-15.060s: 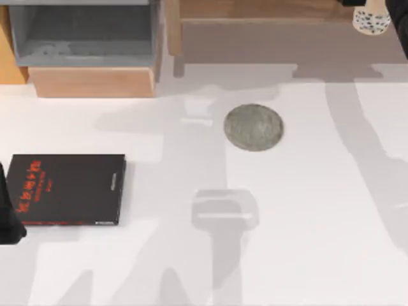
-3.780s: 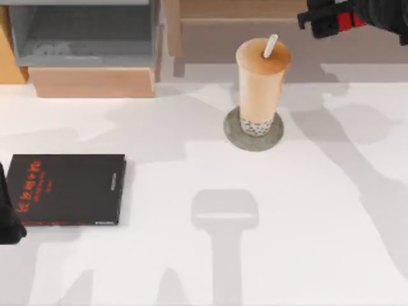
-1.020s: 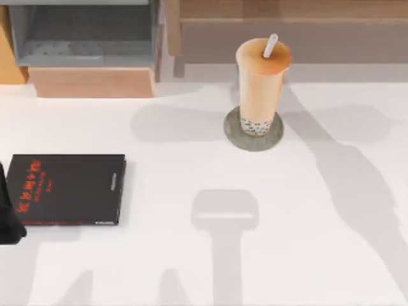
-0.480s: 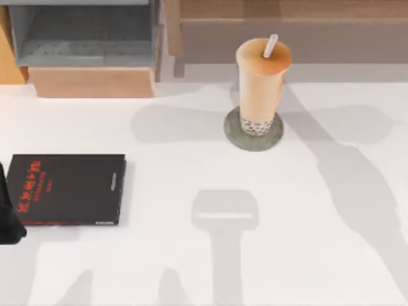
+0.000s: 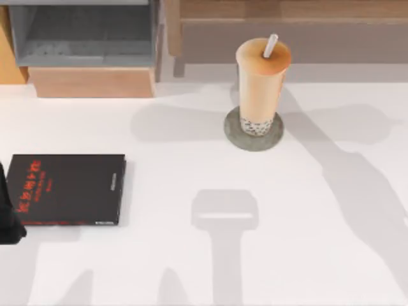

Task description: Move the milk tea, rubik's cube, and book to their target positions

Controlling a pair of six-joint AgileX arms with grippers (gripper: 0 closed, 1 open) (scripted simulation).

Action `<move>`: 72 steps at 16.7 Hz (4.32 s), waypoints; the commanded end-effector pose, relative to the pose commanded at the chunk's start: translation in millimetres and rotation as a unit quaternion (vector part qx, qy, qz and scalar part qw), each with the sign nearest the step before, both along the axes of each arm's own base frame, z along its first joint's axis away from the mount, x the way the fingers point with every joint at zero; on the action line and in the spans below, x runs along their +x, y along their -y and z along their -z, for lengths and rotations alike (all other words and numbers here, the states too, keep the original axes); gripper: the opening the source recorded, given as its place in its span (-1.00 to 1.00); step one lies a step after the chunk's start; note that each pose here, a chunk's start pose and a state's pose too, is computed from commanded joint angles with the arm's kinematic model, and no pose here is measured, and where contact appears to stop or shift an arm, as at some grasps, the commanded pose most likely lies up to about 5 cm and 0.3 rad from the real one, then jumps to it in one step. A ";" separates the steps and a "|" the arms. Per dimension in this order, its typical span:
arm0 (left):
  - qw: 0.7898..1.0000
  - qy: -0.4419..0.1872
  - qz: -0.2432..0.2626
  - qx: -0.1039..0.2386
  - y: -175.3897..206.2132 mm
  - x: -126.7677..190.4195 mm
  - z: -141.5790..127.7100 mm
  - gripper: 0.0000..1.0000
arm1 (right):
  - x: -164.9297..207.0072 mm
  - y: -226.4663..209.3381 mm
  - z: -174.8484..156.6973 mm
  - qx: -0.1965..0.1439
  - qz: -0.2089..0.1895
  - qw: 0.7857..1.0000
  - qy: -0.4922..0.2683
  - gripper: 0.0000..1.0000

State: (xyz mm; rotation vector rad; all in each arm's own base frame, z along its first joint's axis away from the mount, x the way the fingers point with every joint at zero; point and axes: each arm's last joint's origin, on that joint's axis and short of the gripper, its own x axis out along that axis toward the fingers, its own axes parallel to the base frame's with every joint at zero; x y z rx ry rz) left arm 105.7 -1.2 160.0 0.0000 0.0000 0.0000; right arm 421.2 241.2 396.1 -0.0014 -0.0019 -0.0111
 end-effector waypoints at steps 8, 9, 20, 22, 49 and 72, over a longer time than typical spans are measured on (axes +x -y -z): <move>1.000 0.000 0.000 0.000 0.0 0.0 0.0 1.00 | -13.3 36.4 -12.3 -0.002 0.001 1.000 -0.001 1.00; 1.000 0.000 0.000 0.000 0.0 0.0 0.0 1.00 | -22.0 49.2 -16.8 -0.002 0.001 1.000 -0.001 1.00; 1.000 0.000 0.000 0.000 0.0 0.0 0.0 1.00 | -239.6 204.8 47.0 -0.002 0.000 1.000 -0.003 1.00; 1.000 0.000 0.000 0.000 0.0 0.0 0.0 1.00 | -273.7 219.5 91.5 -0.002 -0.001 1.000 -0.004 1.00; 0.999 0.036 0.027 -0.011 16.0 66.3 -128.2 1.00 | -315.6 242.4 236.1 0.001 -0.006 1.000 -0.001 1.00; 1.000 -0.002 0.009 -0.008 84.1 333.8 -87.9 1.00 | -315.6 242.4 236.1 0.001 -0.006 1.000 -0.001 1.00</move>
